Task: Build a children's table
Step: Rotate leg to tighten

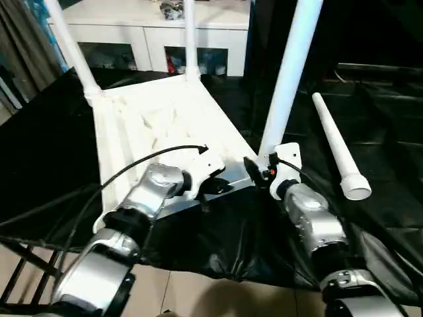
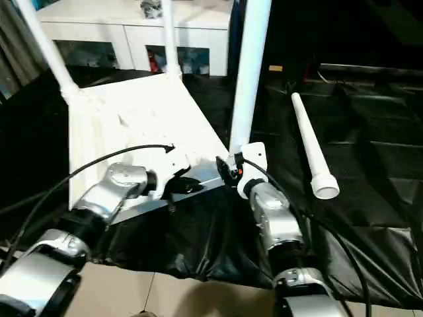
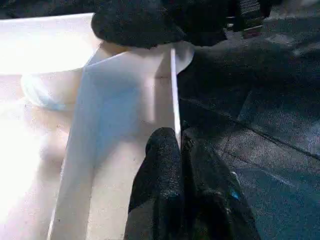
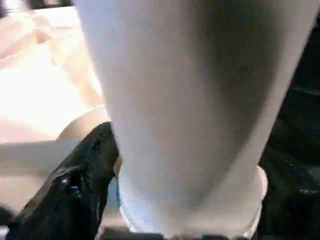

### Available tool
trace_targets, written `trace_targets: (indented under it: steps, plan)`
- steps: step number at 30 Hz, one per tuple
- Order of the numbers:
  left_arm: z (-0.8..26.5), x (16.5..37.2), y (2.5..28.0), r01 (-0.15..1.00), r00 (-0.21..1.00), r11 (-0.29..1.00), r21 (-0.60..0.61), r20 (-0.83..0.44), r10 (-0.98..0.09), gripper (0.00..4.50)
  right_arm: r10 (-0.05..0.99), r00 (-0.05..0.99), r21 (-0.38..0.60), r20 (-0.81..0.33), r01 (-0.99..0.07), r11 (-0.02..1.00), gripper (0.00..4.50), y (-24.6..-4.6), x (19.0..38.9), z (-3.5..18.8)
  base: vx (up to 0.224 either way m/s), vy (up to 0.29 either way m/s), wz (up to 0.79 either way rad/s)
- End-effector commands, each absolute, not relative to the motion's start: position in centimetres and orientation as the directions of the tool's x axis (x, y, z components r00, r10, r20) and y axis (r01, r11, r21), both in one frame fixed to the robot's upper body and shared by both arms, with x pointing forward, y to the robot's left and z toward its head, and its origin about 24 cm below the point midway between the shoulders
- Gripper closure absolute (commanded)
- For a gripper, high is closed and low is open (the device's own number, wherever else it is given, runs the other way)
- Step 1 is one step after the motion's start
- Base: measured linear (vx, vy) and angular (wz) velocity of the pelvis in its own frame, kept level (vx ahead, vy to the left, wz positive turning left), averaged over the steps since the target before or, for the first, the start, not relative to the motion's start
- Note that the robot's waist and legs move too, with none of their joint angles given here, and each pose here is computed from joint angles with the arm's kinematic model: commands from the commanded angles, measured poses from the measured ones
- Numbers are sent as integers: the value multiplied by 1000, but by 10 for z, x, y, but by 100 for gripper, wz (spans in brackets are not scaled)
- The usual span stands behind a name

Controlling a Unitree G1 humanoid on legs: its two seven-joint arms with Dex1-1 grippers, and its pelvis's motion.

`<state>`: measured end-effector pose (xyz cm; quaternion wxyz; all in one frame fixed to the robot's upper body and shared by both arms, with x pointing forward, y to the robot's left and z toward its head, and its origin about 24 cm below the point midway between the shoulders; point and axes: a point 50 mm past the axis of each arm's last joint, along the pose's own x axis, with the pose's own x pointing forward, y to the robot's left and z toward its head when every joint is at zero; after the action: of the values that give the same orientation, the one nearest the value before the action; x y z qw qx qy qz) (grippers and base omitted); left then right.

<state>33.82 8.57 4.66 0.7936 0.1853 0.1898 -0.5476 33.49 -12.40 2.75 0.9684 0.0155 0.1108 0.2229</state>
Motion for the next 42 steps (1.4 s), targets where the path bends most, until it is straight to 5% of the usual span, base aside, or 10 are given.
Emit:
trace_targets:
  steps: [1,7,15,27,31,35,37,42]
  plan:
    - [53,333,77,969,248,224,108,-485,-839,450,612,765,104,-200,-605,790,59,-103,326,28,0,0,0]
    - [52,323,94,995,89,53,84,-515,-853,450,818,533,57,-216,-830,555,59,-118,308,37,0,0,0]
    - [53,315,109,996,-55,-87,33,-552,-832,450,917,236,84,-321,-957,276,92,-136,287,41,0,0,0]
    - [53,313,120,989,-109,-146,17,-587,-802,450,931,132,119,-340,-976,182,167,-136,281,45,0,0,0]
    - [53,315,119,994,-78,-107,19,-561,-824,450,936,169,132,-310,-967,218,169,-132,280,43,0,0,0]
    - [55,326,110,998,66,46,52,-524,-849,450,881,407,135,-240,-885,446,169,-124,293,40,0,0,0]
    - [56,332,98,984,173,168,56,-496,-851,450,756,601,90,-258,-764,638,170,-119,305,31,0,0,0]
    - [59,333,78,969,239,236,68,-474,-847,450,555,783,78,-281,-558,826,171,-111,317,20,0,0,0]
